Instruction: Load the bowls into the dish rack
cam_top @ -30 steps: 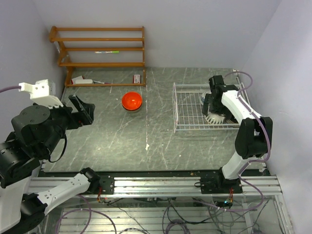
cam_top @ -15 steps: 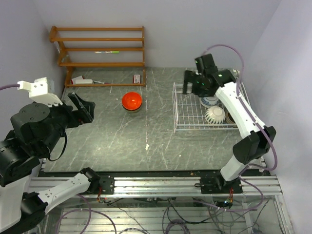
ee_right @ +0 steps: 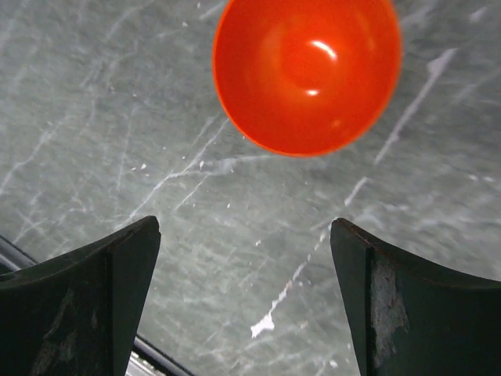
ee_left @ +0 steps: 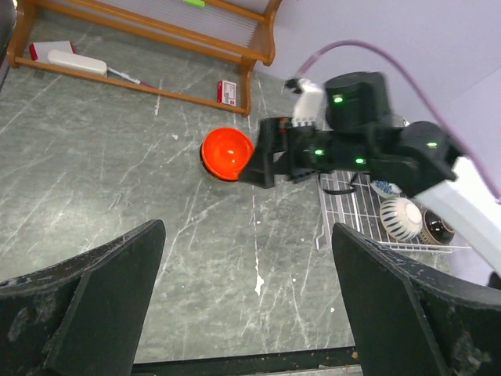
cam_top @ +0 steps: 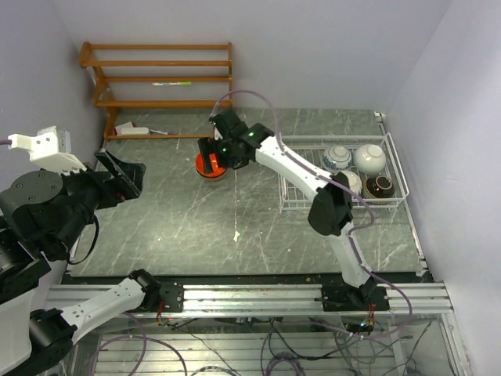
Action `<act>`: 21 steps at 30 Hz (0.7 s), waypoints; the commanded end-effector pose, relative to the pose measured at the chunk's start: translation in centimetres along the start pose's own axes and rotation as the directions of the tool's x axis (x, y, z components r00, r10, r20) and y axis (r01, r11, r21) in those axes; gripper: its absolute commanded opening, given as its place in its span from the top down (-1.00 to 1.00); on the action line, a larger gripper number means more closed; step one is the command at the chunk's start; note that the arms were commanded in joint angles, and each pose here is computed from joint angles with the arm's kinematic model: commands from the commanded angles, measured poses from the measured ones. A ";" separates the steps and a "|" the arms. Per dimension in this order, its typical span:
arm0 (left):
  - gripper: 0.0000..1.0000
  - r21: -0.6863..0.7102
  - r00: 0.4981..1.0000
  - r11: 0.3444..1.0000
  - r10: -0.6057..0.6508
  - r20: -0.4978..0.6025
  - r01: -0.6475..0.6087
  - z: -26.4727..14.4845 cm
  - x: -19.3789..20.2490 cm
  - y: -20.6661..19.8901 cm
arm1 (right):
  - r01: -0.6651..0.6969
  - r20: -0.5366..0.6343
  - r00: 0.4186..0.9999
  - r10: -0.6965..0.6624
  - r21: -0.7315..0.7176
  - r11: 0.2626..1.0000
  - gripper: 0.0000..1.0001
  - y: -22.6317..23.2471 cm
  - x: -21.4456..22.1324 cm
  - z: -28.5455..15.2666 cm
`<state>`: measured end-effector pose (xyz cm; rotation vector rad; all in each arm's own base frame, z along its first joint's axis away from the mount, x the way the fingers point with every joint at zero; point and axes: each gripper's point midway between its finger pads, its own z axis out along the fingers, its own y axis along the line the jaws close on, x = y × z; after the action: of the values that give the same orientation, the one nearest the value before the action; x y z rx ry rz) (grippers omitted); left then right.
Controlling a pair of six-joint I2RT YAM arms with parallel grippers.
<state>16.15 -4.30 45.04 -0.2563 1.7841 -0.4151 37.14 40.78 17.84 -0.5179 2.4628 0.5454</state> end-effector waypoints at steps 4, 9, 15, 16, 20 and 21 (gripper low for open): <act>-0.98 -0.003 0.999 1.000 -0.025 -0.035 0.025 -0.3 0.9 0.2 | 0.089 0.090 0.993 -0.078 -0.120 0.989 -0.72 2.4 -1.0 5.3; -0.98 -0.007 0.998 1.000 -0.027 -0.062 0.027 -0.3 1.9 0.5 | 0.131 0.113 0.987 -0.119 -0.114 0.985 -0.60 2.2 -1.2 7.8; -0.98 -0.016 0.997 1.000 -0.024 -0.068 0.023 -0.2 2.2 0.7 | 0.159 0.121 0.982 -0.143 -0.127 0.979 -0.56 2.2 -0.9 10.4; -0.98 -0.018 0.997 1.000 -0.022 -0.068 0.021 -0.2 2.2 0.8 | 0.161 0.114 0.983 -0.147 -0.130 0.978 -0.54 2.2 -0.7 11.1; -0.98 -0.026 0.998 1.000 -0.015 -0.069 0.014 -0.2 2.3 0.9 | 0.162 0.151 0.978 -0.143 -0.121 0.979 -0.39 2.1 -1.3 11.9; -0.98 -0.030 0.998 1.000 -0.013 -0.069 0.011 -0.2 2.3 1.0 | 0.162 0.163 0.976 -0.142 -0.116 0.980 -0.39 2.0 -1.4 12.0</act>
<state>15.62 -4.32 42.87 -0.2799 1.8523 -0.4132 41.25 47.51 9.33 -0.6895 2.3136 0.6457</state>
